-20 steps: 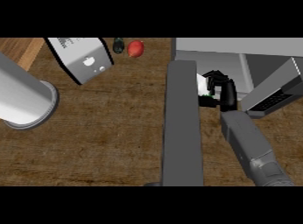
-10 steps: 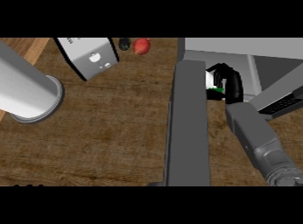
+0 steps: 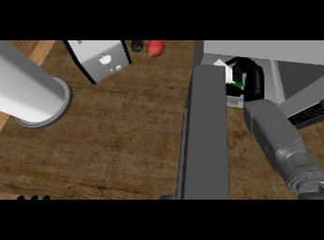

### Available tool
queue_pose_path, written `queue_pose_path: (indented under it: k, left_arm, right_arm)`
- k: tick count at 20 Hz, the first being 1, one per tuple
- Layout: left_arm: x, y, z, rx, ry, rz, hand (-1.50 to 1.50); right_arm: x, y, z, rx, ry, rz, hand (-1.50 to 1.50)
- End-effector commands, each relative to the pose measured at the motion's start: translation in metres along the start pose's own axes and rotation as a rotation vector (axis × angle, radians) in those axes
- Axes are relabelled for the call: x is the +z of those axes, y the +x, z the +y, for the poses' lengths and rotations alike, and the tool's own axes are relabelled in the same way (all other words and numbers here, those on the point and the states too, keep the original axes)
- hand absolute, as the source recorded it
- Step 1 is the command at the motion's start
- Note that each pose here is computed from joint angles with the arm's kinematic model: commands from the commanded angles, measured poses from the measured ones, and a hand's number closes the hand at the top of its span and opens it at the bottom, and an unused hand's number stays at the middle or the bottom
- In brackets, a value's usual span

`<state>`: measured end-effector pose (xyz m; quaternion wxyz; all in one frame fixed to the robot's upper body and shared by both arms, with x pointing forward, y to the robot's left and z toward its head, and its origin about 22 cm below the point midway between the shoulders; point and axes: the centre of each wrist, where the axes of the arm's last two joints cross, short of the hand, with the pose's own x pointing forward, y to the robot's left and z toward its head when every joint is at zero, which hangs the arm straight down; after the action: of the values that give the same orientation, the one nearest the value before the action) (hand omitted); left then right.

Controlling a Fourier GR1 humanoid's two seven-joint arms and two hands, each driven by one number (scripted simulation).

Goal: Pick up the milk, place it into the microwave and close the microwave

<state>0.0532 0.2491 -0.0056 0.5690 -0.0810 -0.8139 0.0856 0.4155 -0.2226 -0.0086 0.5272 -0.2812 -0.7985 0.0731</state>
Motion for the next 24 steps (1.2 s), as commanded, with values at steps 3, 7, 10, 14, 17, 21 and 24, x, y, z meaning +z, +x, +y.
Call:
queue_pose_path:
  k: [3, 7, 10, 14, 17, 21, 24]
  left_arm:
    - [-0.003, -0.003, 0.007, -0.017, 0.000, 0.012, -1.50]
    - [-0.001, -0.002, 0.005, 0.001, -0.016, 0.014, -1.50]
    - [-0.006, -0.004, 0.010, -0.005, -0.010, 0.022, -1.50]
    - [-0.010, -0.007, 0.005, 0.006, -0.028, 0.021, -1.50]
    - [-0.010, -0.004, 0.009, -0.015, -0.029, 0.000, -1.50]
    - [-0.015, -0.004, 0.009, -0.019, -0.060, 0.004, -1.50]
    - [-0.017, -0.006, 0.013, -0.025, -0.078, 0.001, -1.50]
  right_arm:
    - [-0.010, 0.004, -0.005, 0.072, -0.083, -0.088, 1.50]
    - [-0.022, 0.008, -0.014, 0.183, -0.186, -0.078, 1.50]
    - [-0.024, 0.011, -0.012, 0.208, -0.221, -0.081, 1.50]
    - [-0.018, 0.011, -0.003, 0.232, -0.221, -0.078, 1.50]
    - [0.017, -0.043, -0.052, 0.515, -0.289, 0.188, 1.50]
    - [0.028, -0.051, -0.054, 0.667, -0.303, 0.215, -1.50]
    - [0.031, -0.051, -0.051, 0.715, -0.319, 0.243, -1.50]
